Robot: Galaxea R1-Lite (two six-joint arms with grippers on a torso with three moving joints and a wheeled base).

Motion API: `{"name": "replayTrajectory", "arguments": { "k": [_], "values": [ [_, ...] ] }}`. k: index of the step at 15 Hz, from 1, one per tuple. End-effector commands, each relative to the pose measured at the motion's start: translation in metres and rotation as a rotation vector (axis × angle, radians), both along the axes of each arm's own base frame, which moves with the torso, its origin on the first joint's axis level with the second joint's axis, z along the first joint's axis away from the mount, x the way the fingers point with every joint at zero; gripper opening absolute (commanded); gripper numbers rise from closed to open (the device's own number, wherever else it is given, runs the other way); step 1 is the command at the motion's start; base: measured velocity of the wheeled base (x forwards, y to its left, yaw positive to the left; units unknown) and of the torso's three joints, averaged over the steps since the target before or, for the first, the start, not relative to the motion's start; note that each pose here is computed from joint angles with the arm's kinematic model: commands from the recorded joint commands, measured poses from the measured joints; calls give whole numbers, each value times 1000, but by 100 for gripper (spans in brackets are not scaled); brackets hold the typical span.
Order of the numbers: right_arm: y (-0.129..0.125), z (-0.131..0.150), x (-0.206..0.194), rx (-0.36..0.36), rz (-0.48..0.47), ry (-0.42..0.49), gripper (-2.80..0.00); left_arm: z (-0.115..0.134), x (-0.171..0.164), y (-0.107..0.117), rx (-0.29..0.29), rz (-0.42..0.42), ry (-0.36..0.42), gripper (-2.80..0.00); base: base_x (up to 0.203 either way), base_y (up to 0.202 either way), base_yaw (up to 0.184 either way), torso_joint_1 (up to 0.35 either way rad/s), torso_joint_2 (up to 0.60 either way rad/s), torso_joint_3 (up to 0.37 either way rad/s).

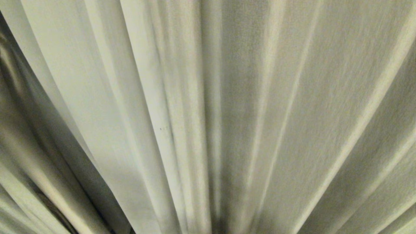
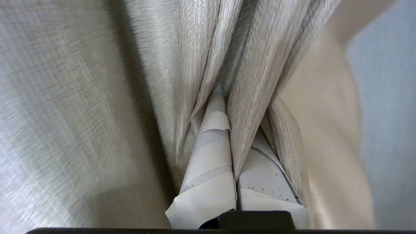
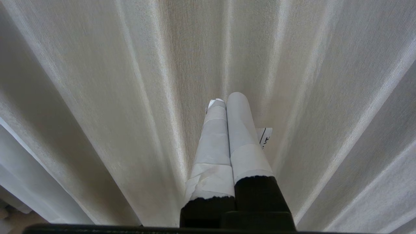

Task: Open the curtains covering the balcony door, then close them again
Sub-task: Pull the outer curtains open on both sides

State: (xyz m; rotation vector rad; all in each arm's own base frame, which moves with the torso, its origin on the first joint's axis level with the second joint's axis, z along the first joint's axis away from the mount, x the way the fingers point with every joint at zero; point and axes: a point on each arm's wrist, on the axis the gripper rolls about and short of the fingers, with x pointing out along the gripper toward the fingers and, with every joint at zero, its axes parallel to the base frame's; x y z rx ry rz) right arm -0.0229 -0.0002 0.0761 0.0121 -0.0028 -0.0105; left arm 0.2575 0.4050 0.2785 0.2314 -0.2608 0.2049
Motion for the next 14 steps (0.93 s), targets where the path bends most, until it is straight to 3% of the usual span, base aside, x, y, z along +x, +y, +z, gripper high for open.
{"name": "replayTrajectory", "arguments": {
  "k": [1,9,14],
  "values": [
    [0,0,0,0,0,1,-280,-5,-5,7,-5,10,-3,-280,0,0,0,0,0,0],
    [0,0,0,0,0,1,-280,-18,-7,16,-23,20,7,-280,0,0,0,0,0,0],
    [0,0,0,0,0,1,-280,-6,-6,6,24,1,-16,-280,0,0,0,0,0,0]
  ]
}}
